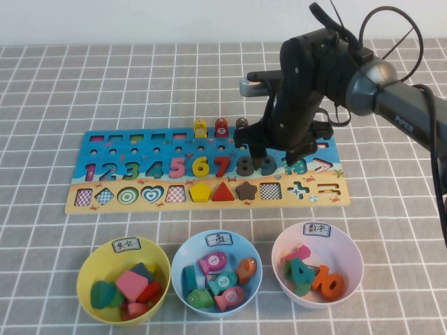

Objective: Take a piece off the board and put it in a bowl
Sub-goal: Pick up the "number 9"

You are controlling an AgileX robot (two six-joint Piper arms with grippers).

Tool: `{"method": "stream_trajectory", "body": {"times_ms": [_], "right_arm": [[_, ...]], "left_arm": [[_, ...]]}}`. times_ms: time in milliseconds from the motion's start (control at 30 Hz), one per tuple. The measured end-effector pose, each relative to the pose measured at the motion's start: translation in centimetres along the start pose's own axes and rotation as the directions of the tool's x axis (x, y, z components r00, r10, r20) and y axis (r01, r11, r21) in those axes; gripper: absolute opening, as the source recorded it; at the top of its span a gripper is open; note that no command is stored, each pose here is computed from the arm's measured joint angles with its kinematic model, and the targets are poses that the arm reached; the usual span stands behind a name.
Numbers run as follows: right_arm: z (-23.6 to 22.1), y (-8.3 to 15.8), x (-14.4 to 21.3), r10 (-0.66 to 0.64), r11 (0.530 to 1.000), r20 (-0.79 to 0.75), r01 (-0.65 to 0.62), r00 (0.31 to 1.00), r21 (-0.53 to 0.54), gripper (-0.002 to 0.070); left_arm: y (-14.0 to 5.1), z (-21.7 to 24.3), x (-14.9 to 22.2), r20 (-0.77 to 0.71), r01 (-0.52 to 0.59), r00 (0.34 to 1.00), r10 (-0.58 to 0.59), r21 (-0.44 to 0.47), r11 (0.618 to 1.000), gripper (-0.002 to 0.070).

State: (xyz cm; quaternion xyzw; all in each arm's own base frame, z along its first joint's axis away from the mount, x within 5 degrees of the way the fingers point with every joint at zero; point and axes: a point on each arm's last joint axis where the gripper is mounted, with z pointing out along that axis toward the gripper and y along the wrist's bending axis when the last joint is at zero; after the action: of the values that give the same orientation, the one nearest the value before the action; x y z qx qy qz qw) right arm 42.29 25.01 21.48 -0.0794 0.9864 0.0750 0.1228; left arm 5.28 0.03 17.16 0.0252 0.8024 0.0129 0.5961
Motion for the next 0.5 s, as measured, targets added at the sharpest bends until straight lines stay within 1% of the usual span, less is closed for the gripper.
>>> {"method": "stream_trajectory", "body": {"times_ms": [100, 233, 500], "right_arm": [[0.0, 0.2, -0.2, 0.009, 1.000, 0.023, -0.008, 1.000, -0.021, 0.0456], [0.7, 0.2, -0.5, 0.013, 1.000, 0.026, -0.013, 1.000, -0.022, 0.0456], [1.6, 0.0, -1.4, 0.009, 1.000, 0.014, -0.009, 1.000, 0.007, 0.0456]], "left_arm": [[0.0, 0.0, 0.0, 0.000, 0.000, 1.000, 0.000, 0.000, 1.000, -0.0003], [0.0, 0.0, 0.0, 0.000, 0.000, 1.000, 0.000, 0.000, 1.000, -0.0003], [0.0, 0.0, 0.0, 0.000, 0.000, 1.000, 0.000, 0.000, 1.000, -0.0003]]}}
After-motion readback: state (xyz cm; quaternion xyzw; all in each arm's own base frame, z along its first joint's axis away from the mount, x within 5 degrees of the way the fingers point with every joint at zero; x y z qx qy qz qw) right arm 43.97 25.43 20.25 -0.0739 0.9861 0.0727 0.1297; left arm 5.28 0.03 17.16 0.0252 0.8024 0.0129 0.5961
